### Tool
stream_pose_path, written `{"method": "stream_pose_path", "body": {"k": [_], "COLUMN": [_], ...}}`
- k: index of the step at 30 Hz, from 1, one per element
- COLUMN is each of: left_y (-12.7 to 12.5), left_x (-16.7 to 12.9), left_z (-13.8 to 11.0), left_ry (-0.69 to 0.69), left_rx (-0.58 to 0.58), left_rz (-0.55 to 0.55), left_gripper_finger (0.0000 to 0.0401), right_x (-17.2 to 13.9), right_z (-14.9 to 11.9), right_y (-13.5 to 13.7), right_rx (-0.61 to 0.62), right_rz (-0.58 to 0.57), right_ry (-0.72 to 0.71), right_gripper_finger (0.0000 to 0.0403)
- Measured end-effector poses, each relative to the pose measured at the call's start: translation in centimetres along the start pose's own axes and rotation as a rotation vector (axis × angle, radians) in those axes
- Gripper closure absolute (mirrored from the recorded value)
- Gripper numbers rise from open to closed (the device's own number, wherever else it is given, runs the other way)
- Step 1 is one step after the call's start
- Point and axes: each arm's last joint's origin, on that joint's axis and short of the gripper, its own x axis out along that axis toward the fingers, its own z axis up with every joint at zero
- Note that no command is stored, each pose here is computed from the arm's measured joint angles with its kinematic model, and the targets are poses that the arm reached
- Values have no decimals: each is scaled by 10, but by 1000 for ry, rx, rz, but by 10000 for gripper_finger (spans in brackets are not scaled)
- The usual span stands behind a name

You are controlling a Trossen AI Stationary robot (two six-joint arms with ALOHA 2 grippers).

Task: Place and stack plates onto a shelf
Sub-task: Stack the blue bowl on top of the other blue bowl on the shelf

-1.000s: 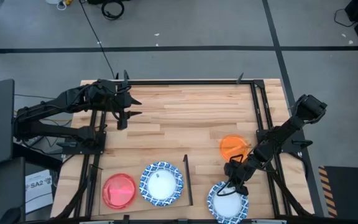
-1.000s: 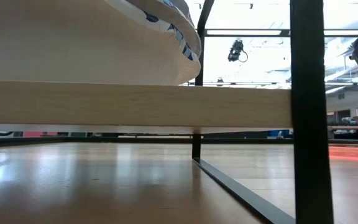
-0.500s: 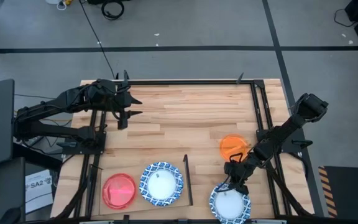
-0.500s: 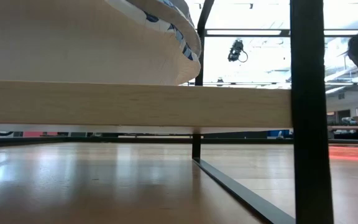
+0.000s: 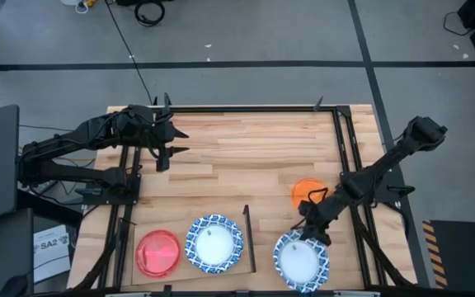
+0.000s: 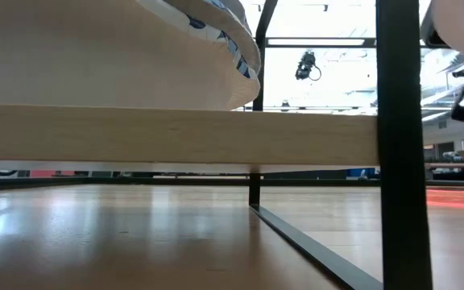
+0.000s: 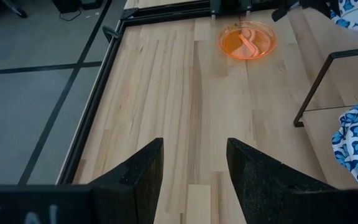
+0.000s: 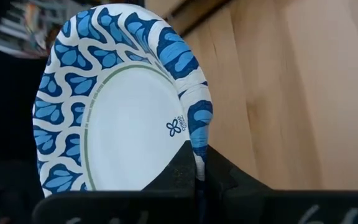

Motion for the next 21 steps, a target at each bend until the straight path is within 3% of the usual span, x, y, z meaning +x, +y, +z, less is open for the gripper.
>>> {"method": "stream_pose_path", "body": {"k": [13, 21], "left_y": [0, 0], "left_x": [0, 0], "left_z": [0, 0], "left_ry": [1, -4], "left_rx": [0, -25], "left_rz": [0, -3], "left_gripper_finger": [218, 218], "right_x": [-42, -70], "right_z": [37, 73], "right_y": [12, 37], "right_rx": [69, -45], "right_rz": [83, 37], "right_ry": [-203, -306], "right_gripper_finger": [394, 395]}}
